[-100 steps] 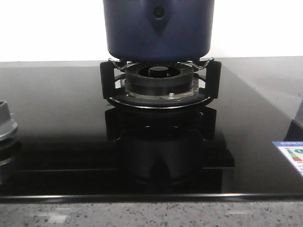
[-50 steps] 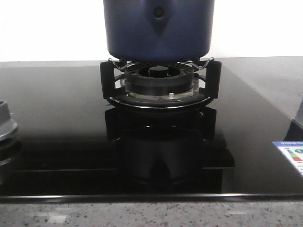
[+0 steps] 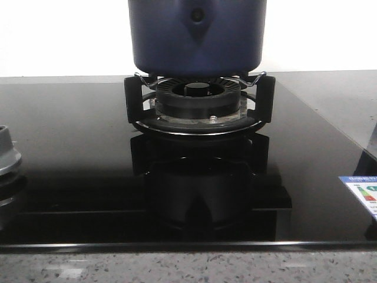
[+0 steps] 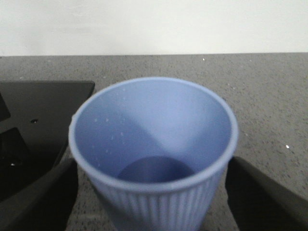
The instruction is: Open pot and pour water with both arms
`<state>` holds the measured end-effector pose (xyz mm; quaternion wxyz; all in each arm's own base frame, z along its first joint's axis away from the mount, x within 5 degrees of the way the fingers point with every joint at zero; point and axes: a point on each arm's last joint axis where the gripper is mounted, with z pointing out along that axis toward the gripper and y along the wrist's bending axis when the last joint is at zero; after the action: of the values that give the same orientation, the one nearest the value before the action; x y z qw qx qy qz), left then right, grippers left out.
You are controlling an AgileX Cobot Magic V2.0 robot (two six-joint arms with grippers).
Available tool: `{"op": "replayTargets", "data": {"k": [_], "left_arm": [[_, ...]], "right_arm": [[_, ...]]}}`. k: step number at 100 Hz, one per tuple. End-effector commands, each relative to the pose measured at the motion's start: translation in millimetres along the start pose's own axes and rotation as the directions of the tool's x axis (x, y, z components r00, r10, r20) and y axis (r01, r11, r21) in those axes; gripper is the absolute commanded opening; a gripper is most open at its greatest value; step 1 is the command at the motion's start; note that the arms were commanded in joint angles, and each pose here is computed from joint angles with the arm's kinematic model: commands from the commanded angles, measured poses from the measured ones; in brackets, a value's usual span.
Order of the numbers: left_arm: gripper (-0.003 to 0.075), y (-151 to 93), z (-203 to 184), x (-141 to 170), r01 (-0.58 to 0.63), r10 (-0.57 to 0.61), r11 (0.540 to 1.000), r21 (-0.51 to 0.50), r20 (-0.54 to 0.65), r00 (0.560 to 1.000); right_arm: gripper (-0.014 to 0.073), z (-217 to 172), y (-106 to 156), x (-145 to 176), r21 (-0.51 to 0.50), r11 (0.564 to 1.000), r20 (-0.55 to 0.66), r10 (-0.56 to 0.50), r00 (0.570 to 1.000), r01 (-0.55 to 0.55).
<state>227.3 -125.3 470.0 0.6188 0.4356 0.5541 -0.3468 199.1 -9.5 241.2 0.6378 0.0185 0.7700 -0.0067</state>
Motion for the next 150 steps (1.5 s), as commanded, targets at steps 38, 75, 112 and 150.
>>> {"op": "replayTargets", "data": {"k": [38,75,112,150], "left_arm": [[0.0248,-6,-7,-24,0.023,-0.021,1.000,-0.010,0.116,0.993],[0.0248,-6,-7,-24,0.023,-0.021,1.000,-0.010,0.116,0.993],[0.0248,-6,-7,-24,0.023,-0.021,1.000,-0.010,0.116,0.993],[0.0248,-6,-7,-24,0.023,-0.021,1.000,-0.013,0.116,0.993]], "right_arm": [[0.0566,37,-1,5,-0.012,1.000,0.148,0.008,0.989,-0.006],[0.0563,41,-1,4,-0.017,1.000,0.205,0.010,0.979,-0.007],[0.0271,41,1,5,-0.029,1.000,0.196,-0.003,0.981,0.008],[0.0219,11,19,-54,-0.128,0.960,0.452,-0.167,0.876,0.249]]}}
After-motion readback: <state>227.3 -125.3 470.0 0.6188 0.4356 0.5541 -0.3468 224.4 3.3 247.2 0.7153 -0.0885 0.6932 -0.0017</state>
